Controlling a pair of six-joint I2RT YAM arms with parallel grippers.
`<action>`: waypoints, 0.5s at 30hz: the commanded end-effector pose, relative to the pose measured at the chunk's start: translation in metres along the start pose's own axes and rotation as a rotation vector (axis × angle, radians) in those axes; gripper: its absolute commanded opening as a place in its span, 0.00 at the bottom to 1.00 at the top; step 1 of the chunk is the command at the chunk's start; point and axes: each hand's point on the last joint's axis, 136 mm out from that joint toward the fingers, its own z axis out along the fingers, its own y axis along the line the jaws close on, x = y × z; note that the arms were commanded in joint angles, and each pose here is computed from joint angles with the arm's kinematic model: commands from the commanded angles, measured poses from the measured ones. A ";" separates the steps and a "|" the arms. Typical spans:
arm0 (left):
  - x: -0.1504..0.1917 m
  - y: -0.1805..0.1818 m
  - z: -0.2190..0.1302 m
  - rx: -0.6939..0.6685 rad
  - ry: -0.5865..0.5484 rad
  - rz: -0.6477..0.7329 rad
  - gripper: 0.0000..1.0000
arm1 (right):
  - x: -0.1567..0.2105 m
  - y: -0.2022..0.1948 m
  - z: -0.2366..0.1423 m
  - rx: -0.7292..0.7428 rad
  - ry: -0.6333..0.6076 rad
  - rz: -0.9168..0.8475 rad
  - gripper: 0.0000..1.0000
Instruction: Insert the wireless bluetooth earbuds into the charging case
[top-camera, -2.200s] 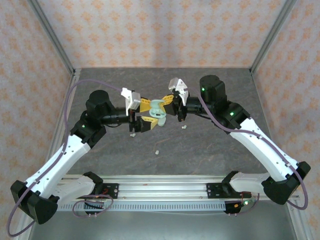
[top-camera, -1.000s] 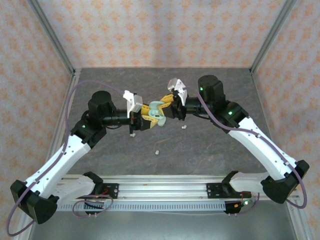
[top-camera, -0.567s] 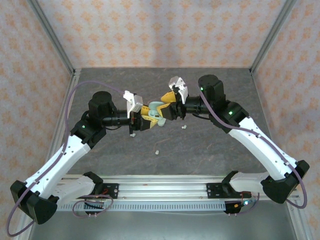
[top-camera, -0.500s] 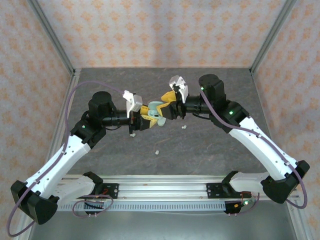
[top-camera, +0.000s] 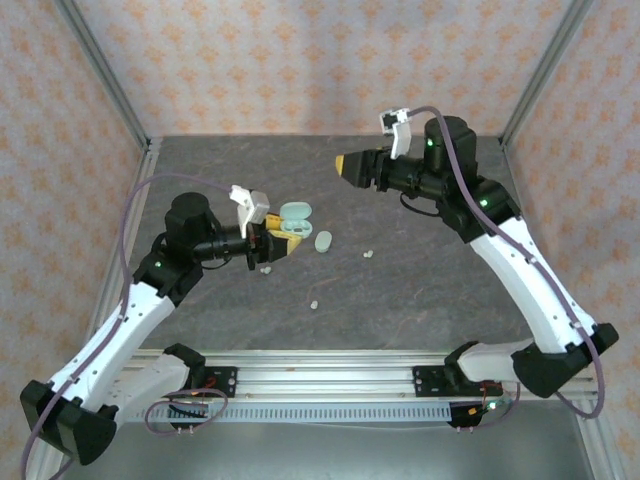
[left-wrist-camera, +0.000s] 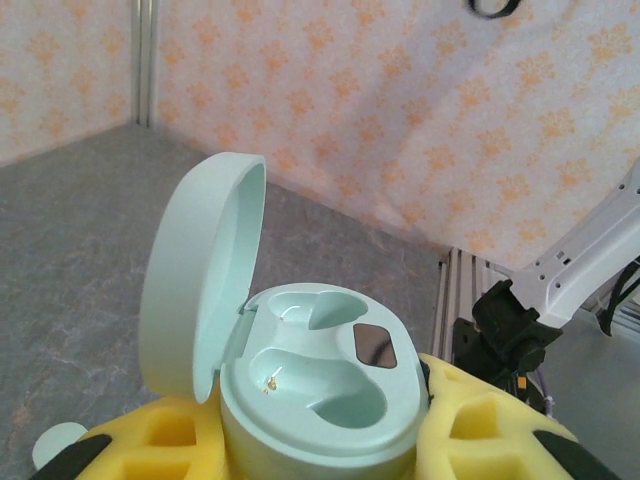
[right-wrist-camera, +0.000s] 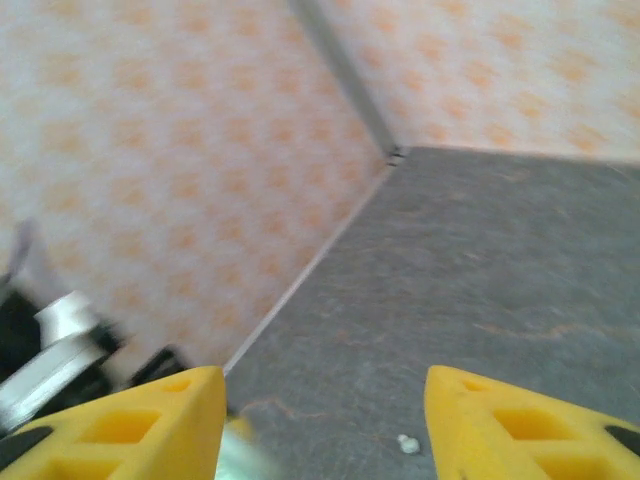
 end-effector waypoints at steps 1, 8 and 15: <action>0.000 0.000 -0.008 -0.036 -0.019 0.008 0.21 | 0.042 -0.069 0.033 0.243 0.117 0.298 0.49; 0.001 -0.008 -0.023 -0.079 -0.017 0.016 0.21 | 0.154 -0.105 0.115 0.379 0.456 0.526 0.37; -0.002 -0.019 -0.039 -0.117 -0.027 0.024 0.21 | 0.238 -0.101 0.172 0.447 0.568 0.614 0.34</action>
